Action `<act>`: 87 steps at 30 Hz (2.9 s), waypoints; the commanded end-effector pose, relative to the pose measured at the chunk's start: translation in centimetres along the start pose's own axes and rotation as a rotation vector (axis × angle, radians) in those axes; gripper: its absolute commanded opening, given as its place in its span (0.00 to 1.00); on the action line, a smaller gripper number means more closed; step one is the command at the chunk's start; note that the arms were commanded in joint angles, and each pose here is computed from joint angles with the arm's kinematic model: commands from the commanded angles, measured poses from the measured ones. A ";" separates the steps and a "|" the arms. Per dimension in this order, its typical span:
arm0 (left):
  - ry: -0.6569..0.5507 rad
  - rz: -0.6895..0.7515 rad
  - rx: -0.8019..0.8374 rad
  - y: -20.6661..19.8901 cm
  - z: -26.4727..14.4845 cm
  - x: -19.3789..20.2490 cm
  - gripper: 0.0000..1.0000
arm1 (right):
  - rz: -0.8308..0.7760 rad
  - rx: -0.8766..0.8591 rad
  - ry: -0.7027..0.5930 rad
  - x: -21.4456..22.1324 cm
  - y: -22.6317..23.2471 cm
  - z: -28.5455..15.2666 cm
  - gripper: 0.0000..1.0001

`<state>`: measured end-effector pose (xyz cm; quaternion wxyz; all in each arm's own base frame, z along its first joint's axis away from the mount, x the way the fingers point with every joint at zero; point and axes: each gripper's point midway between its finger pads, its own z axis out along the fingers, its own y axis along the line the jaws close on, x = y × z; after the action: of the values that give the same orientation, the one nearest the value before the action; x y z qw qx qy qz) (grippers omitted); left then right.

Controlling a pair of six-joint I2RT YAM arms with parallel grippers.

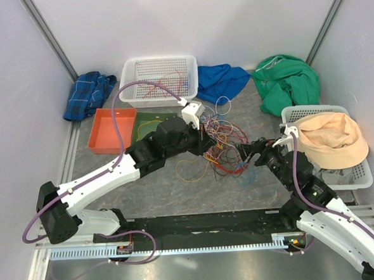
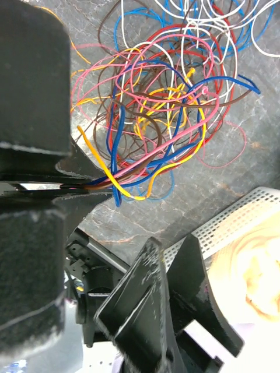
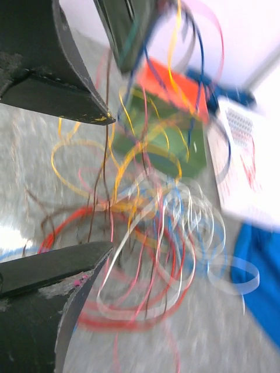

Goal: Untangle the cables

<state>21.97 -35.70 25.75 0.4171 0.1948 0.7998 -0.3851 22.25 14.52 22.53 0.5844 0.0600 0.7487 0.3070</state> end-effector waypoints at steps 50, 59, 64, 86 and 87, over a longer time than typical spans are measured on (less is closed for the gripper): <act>-0.016 -0.108 -0.293 4.9 -0.9 -0.3 0.48 | -0.109 -0.057 -0.025 -4.3 4.4 1.6 0.00; -0.012 -0.055 -0.404 7.8 -3.9 1.3 0.63 | -0.135 0.050 -0.084 -9.8 4.7 -0.3 0.00; -0.148 -0.033 -0.229 5.0 -3.9 -1.3 0.61 | -0.119 0.030 -0.073 -10.6 5.8 -0.4 0.00; -0.402 0.205 0.288 -2.5 -0.8 -2.7 0.57 | -0.057 -0.083 0.018 -8.9 8.1 -0.3 0.00; -0.402 0.207 0.293 -2.6 -0.5 -2.7 0.57 | -0.057 -0.082 0.018 -8.9 8.1 -0.3 0.00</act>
<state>21.63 -35.50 26.07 0.5388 0.2230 0.6661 -0.4650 23.01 16.71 31.80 0.5772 0.0112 0.7611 0.2958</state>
